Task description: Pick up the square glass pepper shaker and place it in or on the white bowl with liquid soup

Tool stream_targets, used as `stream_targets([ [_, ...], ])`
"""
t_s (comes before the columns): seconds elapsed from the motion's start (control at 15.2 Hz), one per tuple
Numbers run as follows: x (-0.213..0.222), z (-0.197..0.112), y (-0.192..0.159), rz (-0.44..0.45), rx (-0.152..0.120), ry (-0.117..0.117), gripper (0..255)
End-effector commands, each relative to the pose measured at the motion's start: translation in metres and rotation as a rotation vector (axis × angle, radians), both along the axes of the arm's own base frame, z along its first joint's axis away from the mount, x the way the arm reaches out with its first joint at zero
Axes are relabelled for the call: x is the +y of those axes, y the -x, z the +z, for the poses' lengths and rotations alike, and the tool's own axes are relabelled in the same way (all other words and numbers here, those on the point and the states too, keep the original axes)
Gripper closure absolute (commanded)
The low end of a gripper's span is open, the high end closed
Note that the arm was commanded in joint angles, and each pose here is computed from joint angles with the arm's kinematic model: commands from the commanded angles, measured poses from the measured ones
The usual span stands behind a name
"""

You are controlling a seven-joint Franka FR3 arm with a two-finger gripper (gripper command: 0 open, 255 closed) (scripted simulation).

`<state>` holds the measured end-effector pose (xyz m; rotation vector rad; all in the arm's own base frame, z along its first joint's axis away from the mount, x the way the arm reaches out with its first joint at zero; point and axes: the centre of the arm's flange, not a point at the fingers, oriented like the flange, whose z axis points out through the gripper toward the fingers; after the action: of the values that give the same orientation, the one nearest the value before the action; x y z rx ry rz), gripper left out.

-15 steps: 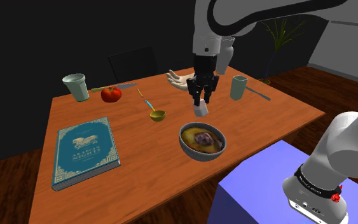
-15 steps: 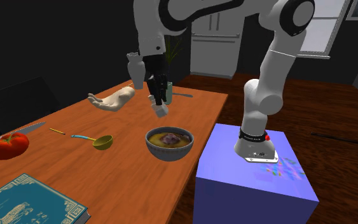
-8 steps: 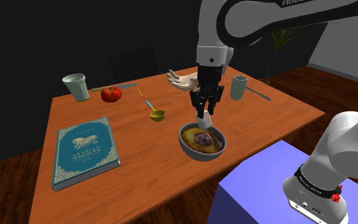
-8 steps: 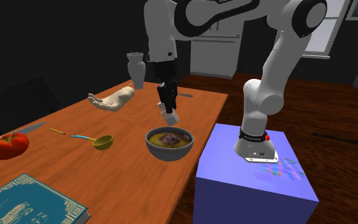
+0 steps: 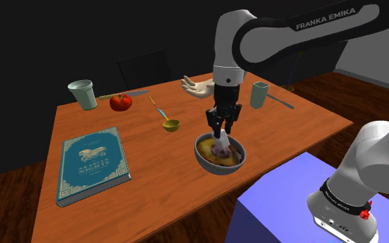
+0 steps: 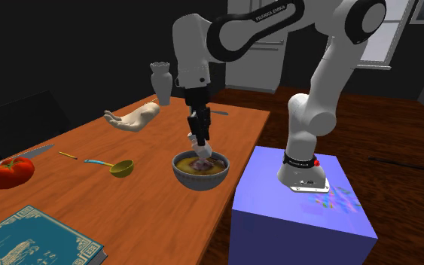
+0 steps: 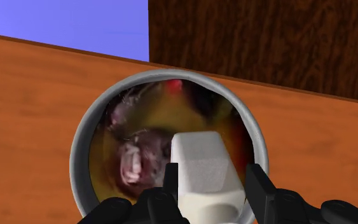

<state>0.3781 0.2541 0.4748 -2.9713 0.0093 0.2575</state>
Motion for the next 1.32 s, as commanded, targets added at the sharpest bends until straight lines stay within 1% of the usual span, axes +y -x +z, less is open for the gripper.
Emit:
stream_targets([
  [0.0,0.000,-0.012,0.000,0.000,-0.001,0.000,255],
  [0.26,0.000,-0.033,0.000,0.000,-0.001,0.000,255],
  [0.79,0.000,-0.033,0.000,0.000,-0.001,0.000,255],
  [0.86,0.000,-0.033,0.000,0.000,-0.001,0.000,0],
  [1.19,0.000,-0.033,0.000,0.000,-0.001,0.000,0],
  [1.25,-0.002,-0.020,-0.002,0.000,-0.001,0.000,0],
])
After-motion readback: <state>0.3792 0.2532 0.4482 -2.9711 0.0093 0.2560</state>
